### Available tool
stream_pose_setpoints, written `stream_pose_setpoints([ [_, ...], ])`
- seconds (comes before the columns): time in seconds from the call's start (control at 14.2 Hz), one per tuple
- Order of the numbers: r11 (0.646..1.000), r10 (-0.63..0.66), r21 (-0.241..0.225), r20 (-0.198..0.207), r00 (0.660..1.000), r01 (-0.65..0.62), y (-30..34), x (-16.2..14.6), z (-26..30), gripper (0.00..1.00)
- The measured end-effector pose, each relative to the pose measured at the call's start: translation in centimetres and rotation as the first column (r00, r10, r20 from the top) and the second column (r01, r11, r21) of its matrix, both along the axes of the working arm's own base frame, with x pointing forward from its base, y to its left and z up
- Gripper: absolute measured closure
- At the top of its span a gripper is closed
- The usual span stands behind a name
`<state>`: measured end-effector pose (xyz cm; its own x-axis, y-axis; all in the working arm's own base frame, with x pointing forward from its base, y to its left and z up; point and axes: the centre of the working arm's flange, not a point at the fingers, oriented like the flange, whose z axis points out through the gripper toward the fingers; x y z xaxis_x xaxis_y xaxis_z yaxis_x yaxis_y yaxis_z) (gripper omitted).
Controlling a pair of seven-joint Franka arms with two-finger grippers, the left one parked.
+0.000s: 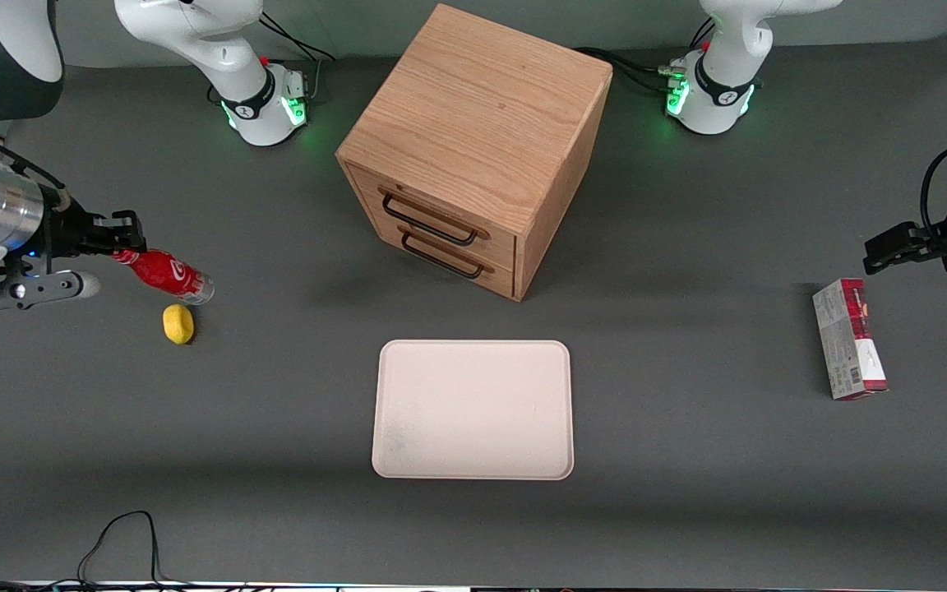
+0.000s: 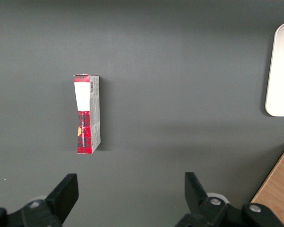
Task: Place coke bottle on tray
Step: 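Lift the red bottle up off the table with the right gripper, then carry the red bottle over to the cream tray's edge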
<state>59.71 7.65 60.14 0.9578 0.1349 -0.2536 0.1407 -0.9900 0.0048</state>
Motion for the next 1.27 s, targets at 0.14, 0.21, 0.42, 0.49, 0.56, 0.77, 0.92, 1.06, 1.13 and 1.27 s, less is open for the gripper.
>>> stream_pose_setpoints([
  [0.14, 1.0, -0.021, -0.009, -0.006, 1.0, 0.021, 0.4, 1.3, -1.2, 0.69],
  [0.21, 0.999, -0.032, -0.013, -0.006, 0.999, 0.032, 1.0, 2.1, -1.8, 0.69],
  [0.42, 0.998, -0.057, -0.003, -0.005, 0.998, 0.057, 5.8, 5.6, -5.8, 0.69],
  [0.49, 0.996, -0.087, 0.01, 0.016, 0.996, 0.087, 8.0, 7.1, -7.9, 0.69],
  [0.56, 0.992, -0.127, 0.031, 0.048, 0.991, 0.126, 9.9, 8.5, -9.9, 0.69],
  [0.77, 0.964, -0.261, 0.093, 0.136, 0.956, 0.25, 14.6, 11.5, -14.8, 0.69],
  [0.92, 0.942, -0.33, 0.123, 0.183, 0.926, 0.311, 17.7, 12.5, -17.5, 0.69],
  [1.06, 0.932, -0.357, 0.134, 0.204, 0.911, 0.336, 20.2, 12.8, -20.1, 0.69],
  [1.13, 0.93, -0.364, 0.137, 0.208, 0.908, 0.341, 20.8, 12.8, -20.9, 0.69],
  [1.27, 0.93, -0.364, 0.137, 0.214, 0.907, 0.341, 21.6, 12.8, -21.4, 0.69],
])
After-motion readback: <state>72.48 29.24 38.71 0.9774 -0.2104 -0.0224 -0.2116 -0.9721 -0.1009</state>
